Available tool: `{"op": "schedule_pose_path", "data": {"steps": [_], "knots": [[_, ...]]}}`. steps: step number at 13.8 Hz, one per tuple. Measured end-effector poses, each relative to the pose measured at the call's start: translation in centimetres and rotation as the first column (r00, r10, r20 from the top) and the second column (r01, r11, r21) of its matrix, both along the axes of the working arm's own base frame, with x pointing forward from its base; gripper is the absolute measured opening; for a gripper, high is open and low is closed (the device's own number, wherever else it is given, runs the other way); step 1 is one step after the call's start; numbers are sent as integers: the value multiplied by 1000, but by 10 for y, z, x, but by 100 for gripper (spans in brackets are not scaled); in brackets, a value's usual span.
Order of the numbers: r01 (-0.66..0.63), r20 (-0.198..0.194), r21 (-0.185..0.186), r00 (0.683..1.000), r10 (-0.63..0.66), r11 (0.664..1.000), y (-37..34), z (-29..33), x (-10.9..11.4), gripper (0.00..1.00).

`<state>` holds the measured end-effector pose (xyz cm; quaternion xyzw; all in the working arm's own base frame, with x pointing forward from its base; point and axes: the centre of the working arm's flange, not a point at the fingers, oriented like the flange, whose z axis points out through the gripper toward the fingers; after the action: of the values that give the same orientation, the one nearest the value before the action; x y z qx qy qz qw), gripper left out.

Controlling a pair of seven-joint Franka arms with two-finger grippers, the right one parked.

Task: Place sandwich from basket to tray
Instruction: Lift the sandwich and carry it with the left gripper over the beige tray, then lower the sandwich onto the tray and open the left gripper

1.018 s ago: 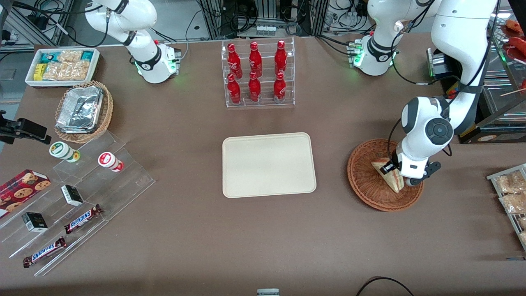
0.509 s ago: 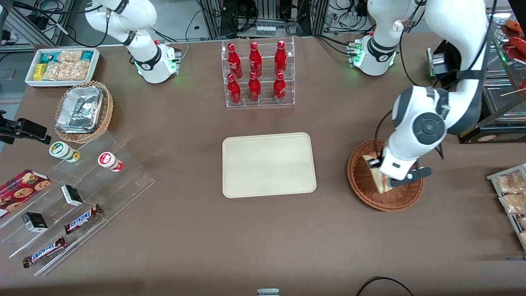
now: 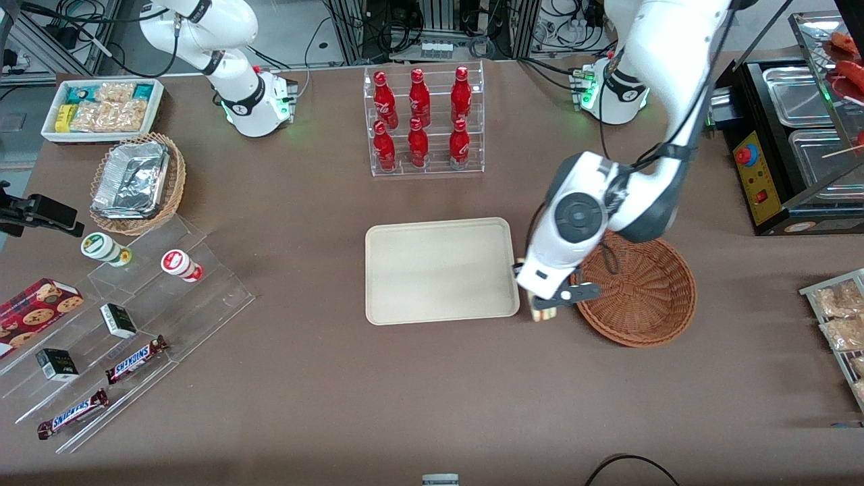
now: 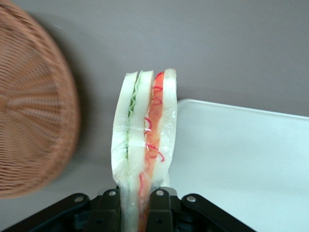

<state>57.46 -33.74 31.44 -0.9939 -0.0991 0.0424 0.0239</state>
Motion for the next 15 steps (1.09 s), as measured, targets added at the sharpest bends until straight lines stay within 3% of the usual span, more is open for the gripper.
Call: {"op": "schedule_pose_path", "data": {"steps": [7, 15], "knots": [[-38, 8, -12, 999, 38, 999, -134, -51, -30, 19], [-55, 10, -21, 998, 55, 998, -174, -75, -43, 19]]}}
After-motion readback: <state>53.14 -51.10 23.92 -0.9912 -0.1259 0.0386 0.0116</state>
